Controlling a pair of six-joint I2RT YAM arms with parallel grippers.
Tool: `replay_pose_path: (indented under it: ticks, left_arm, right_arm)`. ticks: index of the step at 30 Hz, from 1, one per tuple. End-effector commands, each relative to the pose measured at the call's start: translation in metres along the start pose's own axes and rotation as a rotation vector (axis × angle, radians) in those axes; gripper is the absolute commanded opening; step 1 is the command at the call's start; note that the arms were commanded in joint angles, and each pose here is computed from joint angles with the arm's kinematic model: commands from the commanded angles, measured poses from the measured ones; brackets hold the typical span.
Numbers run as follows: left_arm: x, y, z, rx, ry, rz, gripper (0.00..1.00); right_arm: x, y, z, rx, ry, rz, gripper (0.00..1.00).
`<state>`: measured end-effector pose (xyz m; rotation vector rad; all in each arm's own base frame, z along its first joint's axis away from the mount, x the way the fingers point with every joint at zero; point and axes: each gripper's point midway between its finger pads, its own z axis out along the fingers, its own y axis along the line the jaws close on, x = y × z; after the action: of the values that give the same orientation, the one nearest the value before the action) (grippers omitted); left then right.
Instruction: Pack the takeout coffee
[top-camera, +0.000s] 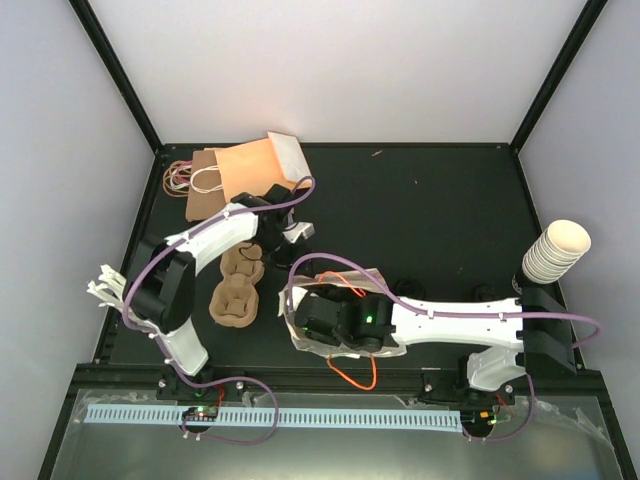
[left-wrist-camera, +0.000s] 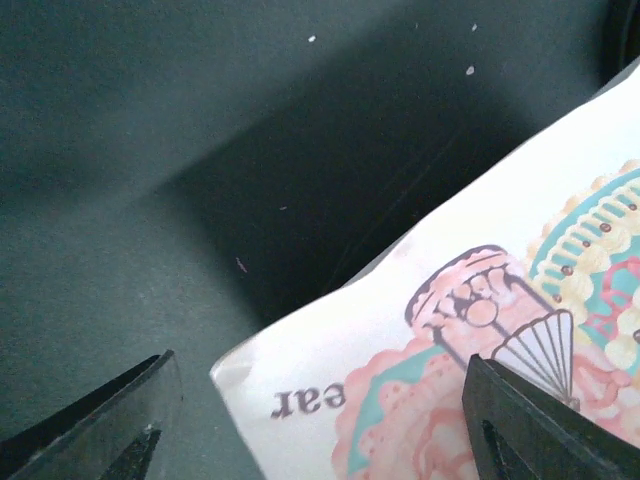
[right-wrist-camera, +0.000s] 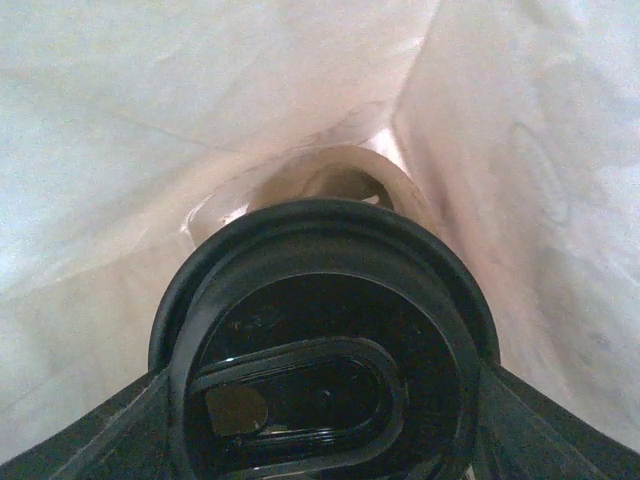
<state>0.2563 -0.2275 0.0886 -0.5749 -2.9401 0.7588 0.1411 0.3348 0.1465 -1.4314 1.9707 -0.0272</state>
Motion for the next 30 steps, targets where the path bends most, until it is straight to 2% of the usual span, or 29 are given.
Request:
replay_pose_path:
  ticks: [1,5,11,15,19,24,30]
  left_arm:
    - [-0.015,0.004,-0.016,-0.076,-0.097,0.042,0.81]
    - [-0.025,0.002,-0.029,-0.097,-0.169,0.053,0.88]
    - [-0.027,-0.009,-0.037,-0.050,-0.211,0.098,0.89]
    - [-0.025,-0.022,-0.033,0.034,-0.205,0.126,0.85]
    - [-0.020,-0.031,-0.030,0.099,-0.194,0.145,0.76]
    - [-0.015,-0.028,-0.027,0.093,-0.174,0.128,0.72]
    - [-0.018,-0.025,-0.061,0.052,-0.308,0.106,0.86]
  right_arm:
    - [-0.002,0.000,0.000,-0.028,0.029,-0.009,0.50]
    - [-0.006,-0.002,0.001,-0.038,0.031,-0.009,0.50]
    - [-0.012,-0.009,-0.001,-0.013,0.022,-0.006,0.50]
    - [-0.016,-0.010,-0.003,-0.013,0.015,-0.005,0.49]
    - [-0.018,-0.013,-0.005,-0.008,-0.008,-0.002,0.49]
    - [-0.022,-0.013,-0.006,-0.007,-0.016,0.003,0.49]
    - [-0.032,-0.021,-0.008,-0.056,-0.018,0.100,0.49]
